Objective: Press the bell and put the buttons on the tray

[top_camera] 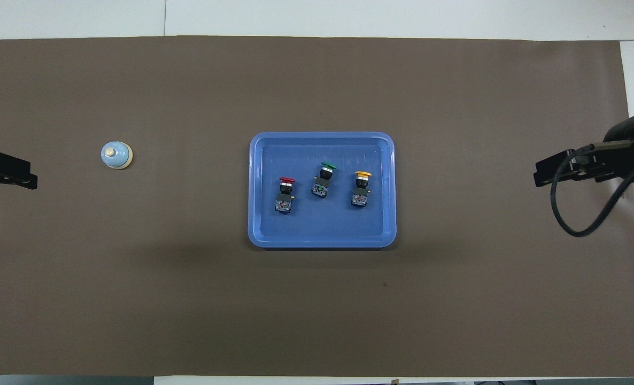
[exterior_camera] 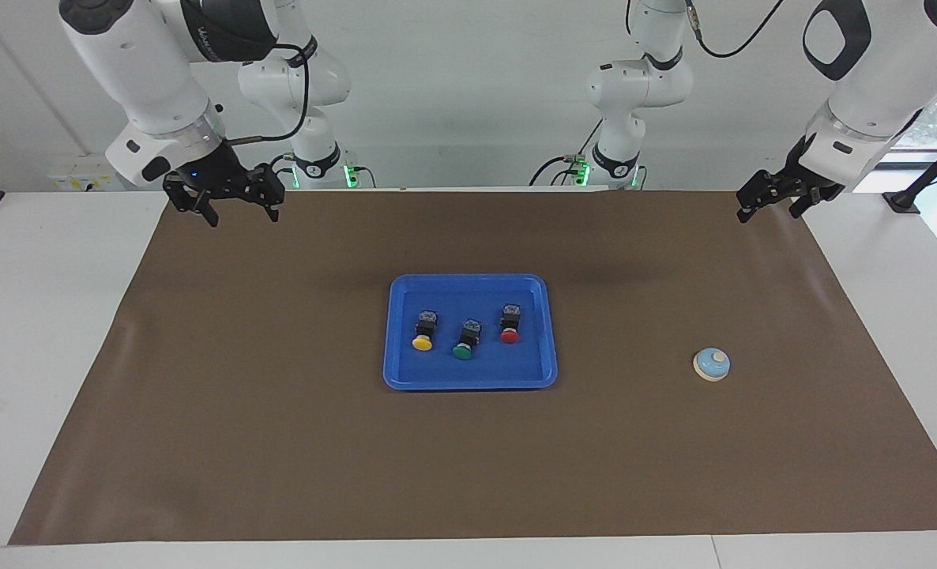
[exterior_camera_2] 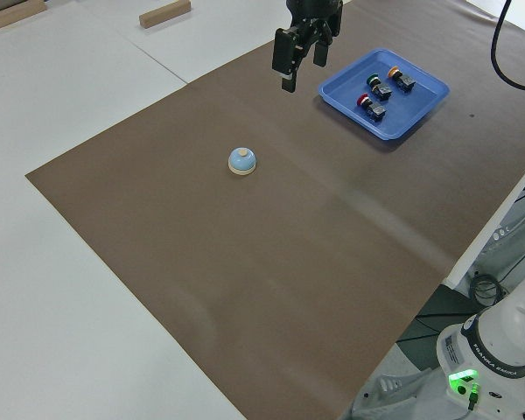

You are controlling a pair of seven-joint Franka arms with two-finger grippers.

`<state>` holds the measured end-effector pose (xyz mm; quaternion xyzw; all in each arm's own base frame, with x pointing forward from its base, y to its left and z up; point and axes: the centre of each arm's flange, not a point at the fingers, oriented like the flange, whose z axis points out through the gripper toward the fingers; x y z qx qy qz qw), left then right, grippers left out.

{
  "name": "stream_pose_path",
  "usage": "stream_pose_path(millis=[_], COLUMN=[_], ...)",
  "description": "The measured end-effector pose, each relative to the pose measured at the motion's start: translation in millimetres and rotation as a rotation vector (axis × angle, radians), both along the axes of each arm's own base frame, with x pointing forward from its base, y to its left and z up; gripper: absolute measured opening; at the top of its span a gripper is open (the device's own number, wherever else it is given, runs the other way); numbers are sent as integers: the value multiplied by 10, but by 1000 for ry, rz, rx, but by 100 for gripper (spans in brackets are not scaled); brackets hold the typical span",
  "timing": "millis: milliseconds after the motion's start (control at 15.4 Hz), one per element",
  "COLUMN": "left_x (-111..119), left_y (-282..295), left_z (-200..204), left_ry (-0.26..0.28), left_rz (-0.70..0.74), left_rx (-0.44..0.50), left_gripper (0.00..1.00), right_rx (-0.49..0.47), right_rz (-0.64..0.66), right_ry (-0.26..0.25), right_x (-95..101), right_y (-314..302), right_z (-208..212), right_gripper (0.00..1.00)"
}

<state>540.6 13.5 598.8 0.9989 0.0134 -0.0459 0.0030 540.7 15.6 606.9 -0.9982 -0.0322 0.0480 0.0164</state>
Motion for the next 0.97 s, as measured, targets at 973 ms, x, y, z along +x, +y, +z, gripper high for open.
stream_pose_path(millis=[973], left_x=[0], left_y=[0], left_z=[0], left_ry=[0], left_rz=[0], left_rx=[0], left_gripper=[100], right_rx=[-37], right_rz=[15], right_ry=[-13], right_x=[-69], right_y=[-210], right_z=[108], right_gripper=[100])
